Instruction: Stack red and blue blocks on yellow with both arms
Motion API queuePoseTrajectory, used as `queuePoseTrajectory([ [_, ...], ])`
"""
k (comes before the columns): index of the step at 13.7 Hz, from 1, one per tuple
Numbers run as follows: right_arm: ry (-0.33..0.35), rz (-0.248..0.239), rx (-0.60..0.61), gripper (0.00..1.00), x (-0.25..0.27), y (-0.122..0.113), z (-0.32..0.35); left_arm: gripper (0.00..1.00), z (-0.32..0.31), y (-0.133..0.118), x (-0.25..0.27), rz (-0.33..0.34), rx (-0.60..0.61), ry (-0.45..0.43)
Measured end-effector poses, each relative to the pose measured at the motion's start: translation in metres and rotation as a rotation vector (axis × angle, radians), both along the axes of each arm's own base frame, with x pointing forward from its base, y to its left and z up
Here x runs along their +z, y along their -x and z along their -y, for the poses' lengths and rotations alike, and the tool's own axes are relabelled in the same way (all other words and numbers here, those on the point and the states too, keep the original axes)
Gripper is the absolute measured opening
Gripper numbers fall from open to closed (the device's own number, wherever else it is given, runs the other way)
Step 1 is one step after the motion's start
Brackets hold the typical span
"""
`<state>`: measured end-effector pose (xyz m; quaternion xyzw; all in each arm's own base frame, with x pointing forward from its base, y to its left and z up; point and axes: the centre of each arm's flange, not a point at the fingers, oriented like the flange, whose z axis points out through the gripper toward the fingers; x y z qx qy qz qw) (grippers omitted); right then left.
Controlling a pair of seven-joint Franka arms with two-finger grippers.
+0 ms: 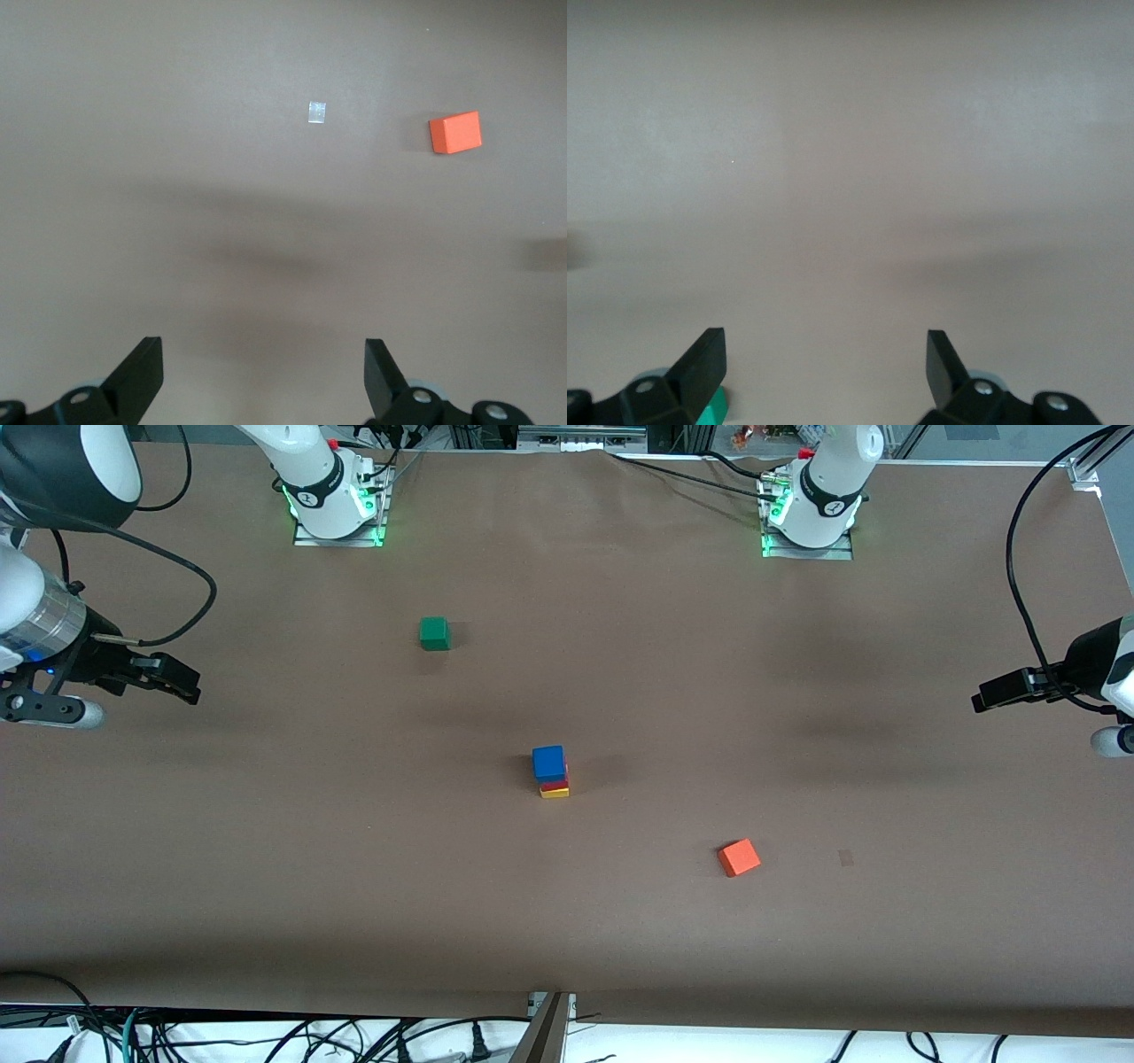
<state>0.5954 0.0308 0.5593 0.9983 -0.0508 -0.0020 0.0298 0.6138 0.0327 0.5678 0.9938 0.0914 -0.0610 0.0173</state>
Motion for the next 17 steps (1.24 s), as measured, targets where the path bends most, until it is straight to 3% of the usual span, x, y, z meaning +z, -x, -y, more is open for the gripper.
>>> queuePoseTrajectory([
  [17,0.001,-0.010,-0.004,1.00,-0.0004,0.0008,0.0006,1.00,0.0092,-0.0018,0.0034,0.009,-0.014,0.005],
])
